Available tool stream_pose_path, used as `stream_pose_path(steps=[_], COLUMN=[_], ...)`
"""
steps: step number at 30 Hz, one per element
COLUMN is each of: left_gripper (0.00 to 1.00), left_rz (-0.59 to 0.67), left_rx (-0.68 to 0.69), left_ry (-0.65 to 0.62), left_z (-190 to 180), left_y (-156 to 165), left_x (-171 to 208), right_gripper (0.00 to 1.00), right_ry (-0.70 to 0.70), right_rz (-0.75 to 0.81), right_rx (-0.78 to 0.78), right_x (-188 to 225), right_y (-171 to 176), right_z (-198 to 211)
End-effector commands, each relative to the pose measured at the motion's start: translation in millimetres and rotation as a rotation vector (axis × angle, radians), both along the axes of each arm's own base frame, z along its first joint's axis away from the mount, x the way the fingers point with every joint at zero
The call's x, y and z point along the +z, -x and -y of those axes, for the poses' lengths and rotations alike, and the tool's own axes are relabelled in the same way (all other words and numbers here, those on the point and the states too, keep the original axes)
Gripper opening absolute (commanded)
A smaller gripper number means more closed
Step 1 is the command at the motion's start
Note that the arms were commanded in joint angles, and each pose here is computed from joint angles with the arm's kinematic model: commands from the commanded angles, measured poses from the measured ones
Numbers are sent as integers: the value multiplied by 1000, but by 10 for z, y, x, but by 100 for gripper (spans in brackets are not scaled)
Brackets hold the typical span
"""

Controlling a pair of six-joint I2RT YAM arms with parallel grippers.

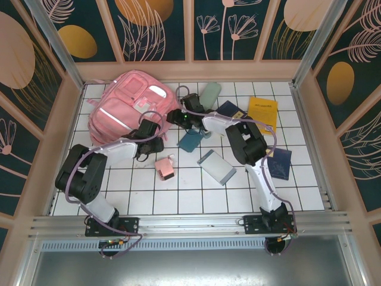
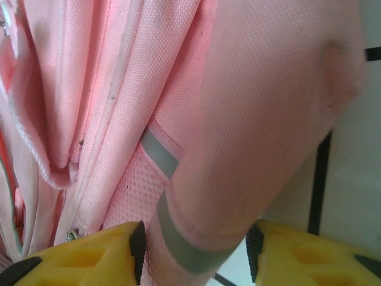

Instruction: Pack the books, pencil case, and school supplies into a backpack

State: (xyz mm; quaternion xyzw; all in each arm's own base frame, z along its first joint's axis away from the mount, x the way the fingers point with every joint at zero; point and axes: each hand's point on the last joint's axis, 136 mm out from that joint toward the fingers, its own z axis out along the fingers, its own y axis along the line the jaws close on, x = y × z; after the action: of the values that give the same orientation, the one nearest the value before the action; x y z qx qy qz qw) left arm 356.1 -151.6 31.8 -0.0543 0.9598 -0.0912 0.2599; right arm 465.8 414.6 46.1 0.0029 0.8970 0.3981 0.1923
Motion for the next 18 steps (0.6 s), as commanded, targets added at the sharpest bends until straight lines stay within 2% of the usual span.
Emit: stream_pose_path(steps=[1,5,7,18], left_gripper=[44,43,35,36], left_rz=[58,34,15,-10], left_rx=[-14,-18,-26,-47], left_ry=[-34,-69,-85,-110], left_z=[49,47,36,118], left_y=[-222,-284,-270,-407], left_x=[103,-10,-90,-199], right_gripper=[43,37,37,36], right_ry=[-13,-8,-7,-10], right_rz=[-54,-60,-63,-72], right_rx=[8,3,3,12], right_x=[-32,-60,-67,-81], right_y=[22,45,48,77], right_z=[-81,-69,-64,-78])
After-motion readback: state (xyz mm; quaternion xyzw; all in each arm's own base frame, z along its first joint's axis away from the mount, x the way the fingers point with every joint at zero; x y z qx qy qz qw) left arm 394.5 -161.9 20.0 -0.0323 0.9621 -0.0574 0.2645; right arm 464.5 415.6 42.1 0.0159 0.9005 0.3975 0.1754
